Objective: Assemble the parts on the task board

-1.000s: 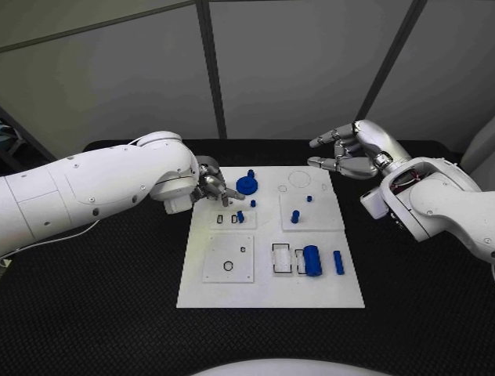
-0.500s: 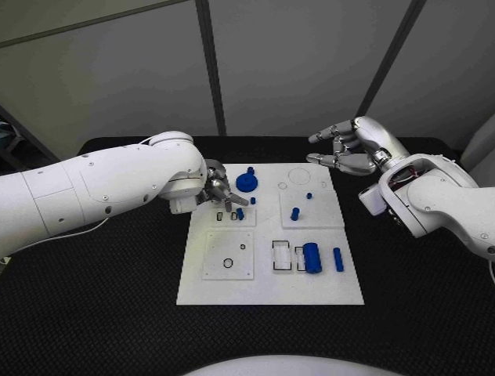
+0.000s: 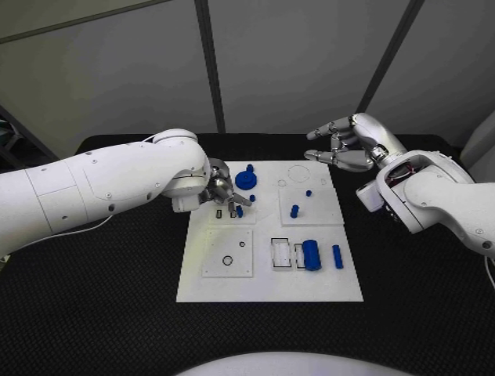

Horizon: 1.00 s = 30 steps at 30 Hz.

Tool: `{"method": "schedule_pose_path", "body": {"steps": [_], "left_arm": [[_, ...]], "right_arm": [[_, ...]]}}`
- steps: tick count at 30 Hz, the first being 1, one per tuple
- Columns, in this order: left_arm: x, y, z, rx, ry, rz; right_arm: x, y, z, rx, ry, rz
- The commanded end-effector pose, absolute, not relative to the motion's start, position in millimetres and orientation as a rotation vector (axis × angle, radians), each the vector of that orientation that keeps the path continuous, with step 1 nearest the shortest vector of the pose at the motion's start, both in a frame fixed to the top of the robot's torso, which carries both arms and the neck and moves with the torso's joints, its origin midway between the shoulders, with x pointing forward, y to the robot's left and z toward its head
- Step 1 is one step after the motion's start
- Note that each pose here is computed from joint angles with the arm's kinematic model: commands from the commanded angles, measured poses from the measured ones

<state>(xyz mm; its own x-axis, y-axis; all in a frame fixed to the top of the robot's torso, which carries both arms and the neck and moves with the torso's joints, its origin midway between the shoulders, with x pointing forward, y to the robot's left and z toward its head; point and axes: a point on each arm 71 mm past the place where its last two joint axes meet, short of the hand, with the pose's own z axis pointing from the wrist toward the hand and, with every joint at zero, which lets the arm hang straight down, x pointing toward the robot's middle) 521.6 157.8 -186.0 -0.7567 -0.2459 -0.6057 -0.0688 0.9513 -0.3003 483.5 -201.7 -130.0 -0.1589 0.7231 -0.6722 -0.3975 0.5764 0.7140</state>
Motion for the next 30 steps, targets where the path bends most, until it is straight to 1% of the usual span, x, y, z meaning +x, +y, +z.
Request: {"method": "schedule_pose_path", "body": {"steps": [1, 30], "left_arm": [[520.6, 155.3, -185.6, -0.202, 2.432, -0.345], [521.4, 151.4, -186.0, -0.197, 2.442, -0.375]], "right_arm": [[484.1, -200.8, -128.9, 0.302, 1.414, 1.013], [486.3, -198.2, -131.8, 0.304, 1.443, 1.011]]}}
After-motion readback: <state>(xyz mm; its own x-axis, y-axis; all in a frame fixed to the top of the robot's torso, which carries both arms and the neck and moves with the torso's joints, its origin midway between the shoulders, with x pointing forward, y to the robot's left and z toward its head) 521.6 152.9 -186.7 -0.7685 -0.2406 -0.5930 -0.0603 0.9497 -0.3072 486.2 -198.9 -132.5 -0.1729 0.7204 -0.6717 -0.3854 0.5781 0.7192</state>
